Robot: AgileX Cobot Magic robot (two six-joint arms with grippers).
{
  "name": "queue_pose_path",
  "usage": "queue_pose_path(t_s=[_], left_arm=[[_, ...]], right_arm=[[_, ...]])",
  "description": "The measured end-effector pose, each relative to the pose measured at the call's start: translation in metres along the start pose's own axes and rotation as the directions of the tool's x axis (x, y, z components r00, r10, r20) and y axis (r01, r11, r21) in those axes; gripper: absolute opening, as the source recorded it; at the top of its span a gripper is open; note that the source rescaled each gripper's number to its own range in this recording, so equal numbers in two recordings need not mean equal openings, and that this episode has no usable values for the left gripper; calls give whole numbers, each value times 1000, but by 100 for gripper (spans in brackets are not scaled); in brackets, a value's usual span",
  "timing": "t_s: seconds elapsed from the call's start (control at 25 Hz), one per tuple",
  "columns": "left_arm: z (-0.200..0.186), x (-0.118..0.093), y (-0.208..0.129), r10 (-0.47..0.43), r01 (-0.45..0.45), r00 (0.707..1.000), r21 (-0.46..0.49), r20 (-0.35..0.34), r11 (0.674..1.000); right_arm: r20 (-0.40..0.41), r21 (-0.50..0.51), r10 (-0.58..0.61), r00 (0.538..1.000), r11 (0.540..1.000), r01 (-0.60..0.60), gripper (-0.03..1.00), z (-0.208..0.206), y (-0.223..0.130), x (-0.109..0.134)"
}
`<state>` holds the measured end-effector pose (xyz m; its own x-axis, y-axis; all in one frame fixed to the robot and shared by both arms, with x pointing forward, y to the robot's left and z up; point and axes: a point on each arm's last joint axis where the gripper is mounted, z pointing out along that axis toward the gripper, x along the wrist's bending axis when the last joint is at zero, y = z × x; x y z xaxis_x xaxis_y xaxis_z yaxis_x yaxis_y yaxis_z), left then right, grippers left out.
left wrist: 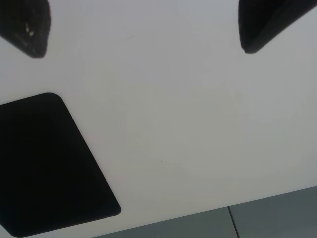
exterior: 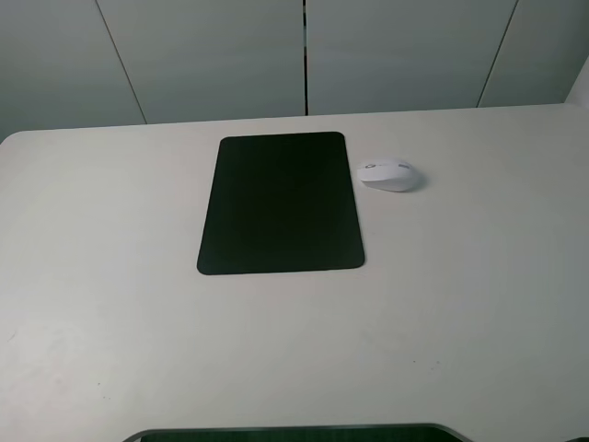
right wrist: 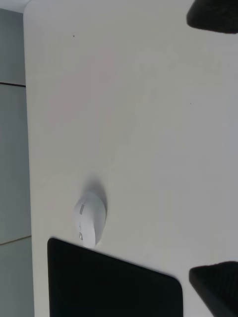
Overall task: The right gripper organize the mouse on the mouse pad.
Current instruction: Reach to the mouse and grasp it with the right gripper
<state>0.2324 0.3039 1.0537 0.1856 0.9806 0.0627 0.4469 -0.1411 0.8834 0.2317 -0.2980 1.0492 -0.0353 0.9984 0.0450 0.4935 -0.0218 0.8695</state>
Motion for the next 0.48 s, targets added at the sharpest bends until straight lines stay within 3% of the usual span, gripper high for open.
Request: queue_pose_path(t_s=[0.48], left_arm=[[0, 0, 0, 0, 0, 1000, 0, 0, 1000]], right_arm=[[0, 0, -2, 1000, 1000, 2, 100, 0, 0, 0]])
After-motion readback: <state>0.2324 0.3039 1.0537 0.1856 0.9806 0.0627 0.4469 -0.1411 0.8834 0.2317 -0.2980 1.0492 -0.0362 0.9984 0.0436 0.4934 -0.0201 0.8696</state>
